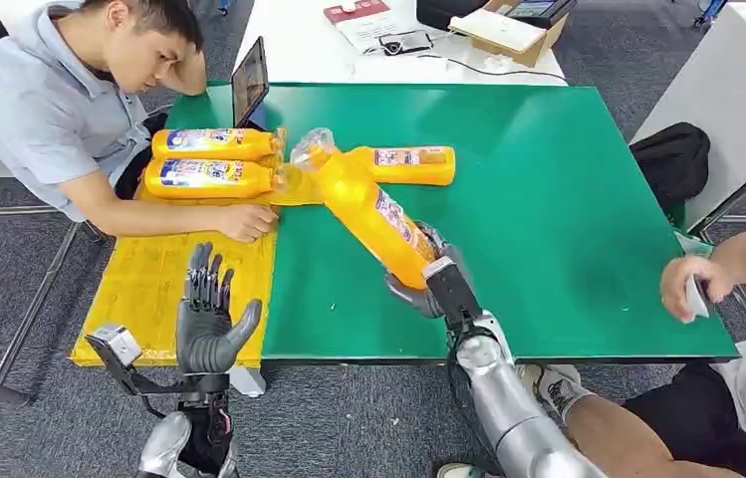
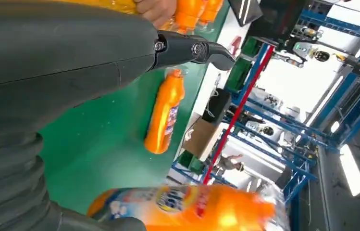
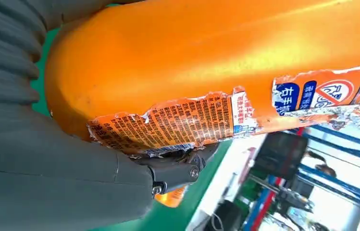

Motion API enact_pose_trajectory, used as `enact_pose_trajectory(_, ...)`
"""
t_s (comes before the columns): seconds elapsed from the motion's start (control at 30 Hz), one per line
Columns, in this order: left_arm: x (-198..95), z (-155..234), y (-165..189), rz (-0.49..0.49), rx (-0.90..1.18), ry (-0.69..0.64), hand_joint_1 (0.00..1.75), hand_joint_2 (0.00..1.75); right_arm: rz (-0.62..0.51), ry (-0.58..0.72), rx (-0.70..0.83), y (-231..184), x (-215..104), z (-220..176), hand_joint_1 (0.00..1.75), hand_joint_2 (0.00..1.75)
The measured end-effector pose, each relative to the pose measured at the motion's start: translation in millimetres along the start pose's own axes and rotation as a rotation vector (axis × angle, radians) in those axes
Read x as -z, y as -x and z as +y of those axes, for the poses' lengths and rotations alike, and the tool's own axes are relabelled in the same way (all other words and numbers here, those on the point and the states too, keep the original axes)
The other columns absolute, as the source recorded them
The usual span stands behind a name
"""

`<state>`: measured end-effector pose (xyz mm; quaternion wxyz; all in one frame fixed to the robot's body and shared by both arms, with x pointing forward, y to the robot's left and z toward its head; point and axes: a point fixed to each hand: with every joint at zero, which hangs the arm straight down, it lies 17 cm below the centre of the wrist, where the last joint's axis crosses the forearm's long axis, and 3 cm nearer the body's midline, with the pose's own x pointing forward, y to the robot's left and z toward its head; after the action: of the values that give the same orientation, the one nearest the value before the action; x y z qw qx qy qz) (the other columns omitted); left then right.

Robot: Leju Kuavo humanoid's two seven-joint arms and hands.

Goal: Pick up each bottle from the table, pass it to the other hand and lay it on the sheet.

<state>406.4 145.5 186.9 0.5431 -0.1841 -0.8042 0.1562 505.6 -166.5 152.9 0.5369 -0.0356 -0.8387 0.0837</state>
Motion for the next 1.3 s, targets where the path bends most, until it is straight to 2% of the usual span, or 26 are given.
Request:
enact_pose_trajectory(0.17, -2.1, -1.8, 6.7, 0.014, 0.026, -0.001, 0.00, 1.75, -0.043, 0.072, 0.062, -19.1, -0.9, -5.0, 1.75, 1.75)
enact_pose_trajectory(0.27, -2.8, -5.9, 8.8, 0.013, 0.033, 0.009, 0.00, 1.75, -0.056, 0.067, 0.087, -27.2, -3.5, 4.3, 1.75, 1.75)
enact_pose_trajectory(0.33, -4.0, -11.4, 7.9, 0.002, 0.038, 0.027, 0.00, 1.75, -0.054, 0.025, 0.099, -29.6, -5.1, 17.5, 1.75, 1.75)
enact_pose_trajectory(0.5, -4.1, -24.7, 4.9, -0.020, 0.049, 0.067, 0.00, 1.75, -0.079, -0.189, 0.048, -35.5, -22.9, 78.9, 1.75, 1.75)
enact_pose_trajectory(0.7, -1.9, -41.4, 9.0, -0.001, 0.019, 0.121, 0.00, 1.75, -0.156, -0.317, -0.070, -46.9, -42.5, 121.6, 1.75, 1.75)
enact_pose_trajectory(0.9, -2.2, -61.6, 11.1, 0.010, -0.027, 0.179, 0.00, 1.75, -0.189, -0.472, -0.060, -55.5, -62.4, 166.5, 1.75, 1.75)
enact_pose_trajectory(1.03, -5.6, -73.5, 14.2, 0.068, -0.154, 0.226, 0.00, 1.75, -0.219, -0.542, -0.084, -58.7, -65.5, 181.2, 1.75, 1.75)
enact_pose_trajectory(1.3, -9.2, -73.8, 16.4, 0.081, -0.162, 0.238, 0.00, 1.75, -0.232, -0.589, -0.112, -56.4, -66.1, 185.5, 1.75, 1.75)
